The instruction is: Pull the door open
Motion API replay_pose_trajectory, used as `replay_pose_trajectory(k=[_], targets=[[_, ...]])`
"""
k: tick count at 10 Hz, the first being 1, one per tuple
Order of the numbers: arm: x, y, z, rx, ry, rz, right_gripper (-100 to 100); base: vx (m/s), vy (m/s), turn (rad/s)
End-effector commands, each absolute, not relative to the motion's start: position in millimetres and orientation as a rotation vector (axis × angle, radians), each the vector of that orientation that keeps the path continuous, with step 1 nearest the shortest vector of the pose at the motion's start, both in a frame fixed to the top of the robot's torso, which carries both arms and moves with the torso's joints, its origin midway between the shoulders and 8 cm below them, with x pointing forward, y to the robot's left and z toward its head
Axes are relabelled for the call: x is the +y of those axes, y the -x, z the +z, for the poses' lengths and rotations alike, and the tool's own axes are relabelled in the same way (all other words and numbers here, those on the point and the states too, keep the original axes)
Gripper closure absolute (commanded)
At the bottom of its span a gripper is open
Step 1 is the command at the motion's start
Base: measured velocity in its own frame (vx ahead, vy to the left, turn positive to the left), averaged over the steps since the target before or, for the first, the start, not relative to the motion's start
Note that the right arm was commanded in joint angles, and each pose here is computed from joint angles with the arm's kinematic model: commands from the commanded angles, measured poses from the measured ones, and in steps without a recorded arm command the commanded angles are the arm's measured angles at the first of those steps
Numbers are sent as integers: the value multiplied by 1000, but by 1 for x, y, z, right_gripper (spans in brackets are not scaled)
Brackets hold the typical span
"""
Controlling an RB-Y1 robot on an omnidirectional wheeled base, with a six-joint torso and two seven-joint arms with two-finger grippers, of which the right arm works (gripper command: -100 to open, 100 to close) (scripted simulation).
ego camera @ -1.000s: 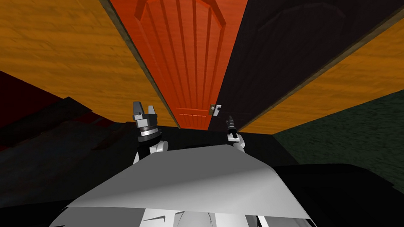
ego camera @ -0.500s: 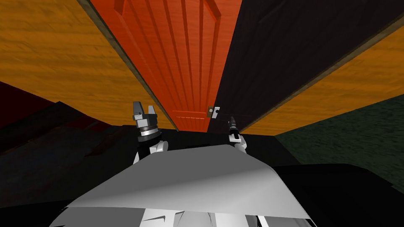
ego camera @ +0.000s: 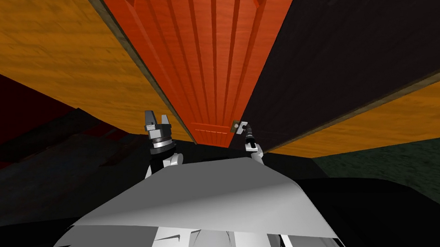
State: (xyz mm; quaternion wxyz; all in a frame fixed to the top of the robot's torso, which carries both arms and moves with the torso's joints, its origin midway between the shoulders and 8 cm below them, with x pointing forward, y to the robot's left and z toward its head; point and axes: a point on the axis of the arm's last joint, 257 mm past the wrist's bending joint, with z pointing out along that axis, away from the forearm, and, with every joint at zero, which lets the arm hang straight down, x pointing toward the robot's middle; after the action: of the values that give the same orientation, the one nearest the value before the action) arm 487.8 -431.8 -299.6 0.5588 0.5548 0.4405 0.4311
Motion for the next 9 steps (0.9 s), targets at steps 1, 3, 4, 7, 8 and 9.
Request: replay_pose_trajectory(k=[1,3,4,7,8,9], targets=[[-432,-488,-300,1039,-1308,1017,-100,92,52,27],[-432,-488,-300,1039,-1308,1017,100,-21,-13,-6],[-432,-488,-300,1039,-1308,1017,100,-29,-13,20],[-432,-488,-300,1039,-1308,1017,100,-9,-1,1],[-448,-476,-309,1042,-1329,979,100,-106,-69,-129],[-448,-476,-309,1042,-1329,979,100,-169,-79,-96]])
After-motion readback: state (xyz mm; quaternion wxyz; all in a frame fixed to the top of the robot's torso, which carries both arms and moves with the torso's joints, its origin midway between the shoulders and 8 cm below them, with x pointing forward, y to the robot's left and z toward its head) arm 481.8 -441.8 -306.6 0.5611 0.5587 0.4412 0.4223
